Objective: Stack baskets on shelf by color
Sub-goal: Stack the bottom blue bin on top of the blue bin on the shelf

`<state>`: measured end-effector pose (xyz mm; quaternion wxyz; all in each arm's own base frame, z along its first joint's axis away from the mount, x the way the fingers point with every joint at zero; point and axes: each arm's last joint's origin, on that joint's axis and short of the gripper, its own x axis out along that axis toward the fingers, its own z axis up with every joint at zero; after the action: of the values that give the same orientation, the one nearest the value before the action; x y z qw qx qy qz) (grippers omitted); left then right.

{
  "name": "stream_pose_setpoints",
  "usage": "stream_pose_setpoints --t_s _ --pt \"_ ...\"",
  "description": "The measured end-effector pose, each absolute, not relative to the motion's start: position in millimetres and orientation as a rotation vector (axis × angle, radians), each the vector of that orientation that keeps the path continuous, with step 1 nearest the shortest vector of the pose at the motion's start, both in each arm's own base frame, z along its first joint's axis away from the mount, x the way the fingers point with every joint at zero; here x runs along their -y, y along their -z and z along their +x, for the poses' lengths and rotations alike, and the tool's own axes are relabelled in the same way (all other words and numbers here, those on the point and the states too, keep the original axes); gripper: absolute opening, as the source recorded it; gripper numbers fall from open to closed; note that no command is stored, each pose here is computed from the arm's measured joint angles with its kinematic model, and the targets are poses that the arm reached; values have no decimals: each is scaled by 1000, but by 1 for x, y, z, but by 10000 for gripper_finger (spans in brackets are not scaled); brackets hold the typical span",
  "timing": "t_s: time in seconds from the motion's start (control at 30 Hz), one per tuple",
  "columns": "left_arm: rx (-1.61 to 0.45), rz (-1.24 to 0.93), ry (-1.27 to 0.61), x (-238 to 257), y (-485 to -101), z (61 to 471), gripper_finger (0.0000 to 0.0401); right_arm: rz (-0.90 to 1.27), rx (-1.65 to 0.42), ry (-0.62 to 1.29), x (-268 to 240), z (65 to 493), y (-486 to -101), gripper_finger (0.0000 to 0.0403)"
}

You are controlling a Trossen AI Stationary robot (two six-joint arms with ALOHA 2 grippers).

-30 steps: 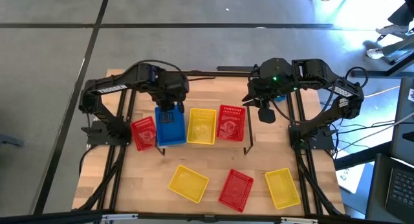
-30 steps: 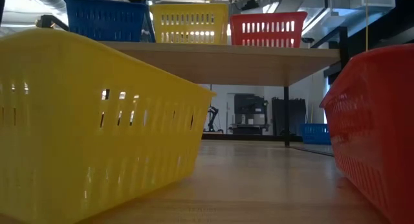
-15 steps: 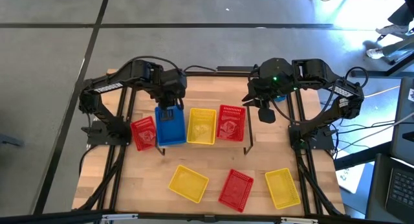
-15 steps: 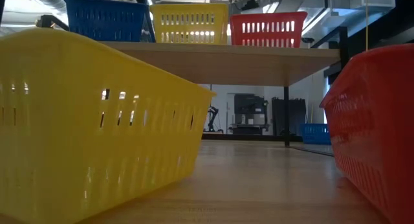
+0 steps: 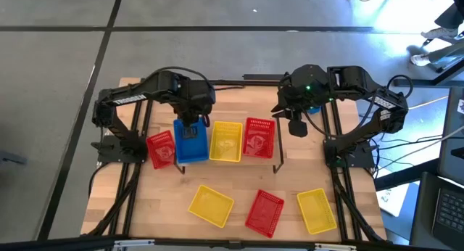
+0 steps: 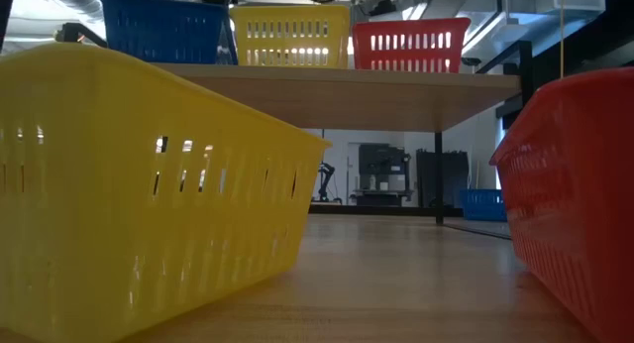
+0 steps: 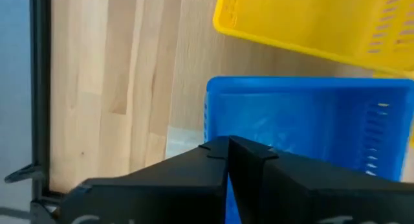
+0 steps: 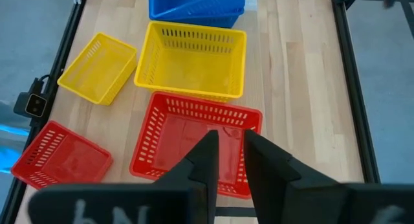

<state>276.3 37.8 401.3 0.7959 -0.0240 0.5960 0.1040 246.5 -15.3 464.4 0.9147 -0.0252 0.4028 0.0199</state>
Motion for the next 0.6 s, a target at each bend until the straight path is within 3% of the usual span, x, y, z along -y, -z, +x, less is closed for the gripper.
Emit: stream_pose_setpoints --t_s 0.33,0.6 --pt "-1332 -27 -224 -35 -389 279 0 -51 -829 -41 15 246 -464 69" --pt "-1233 44 -295 -29 -413 271 0 -54 -829 -42 15 246 -464 69"
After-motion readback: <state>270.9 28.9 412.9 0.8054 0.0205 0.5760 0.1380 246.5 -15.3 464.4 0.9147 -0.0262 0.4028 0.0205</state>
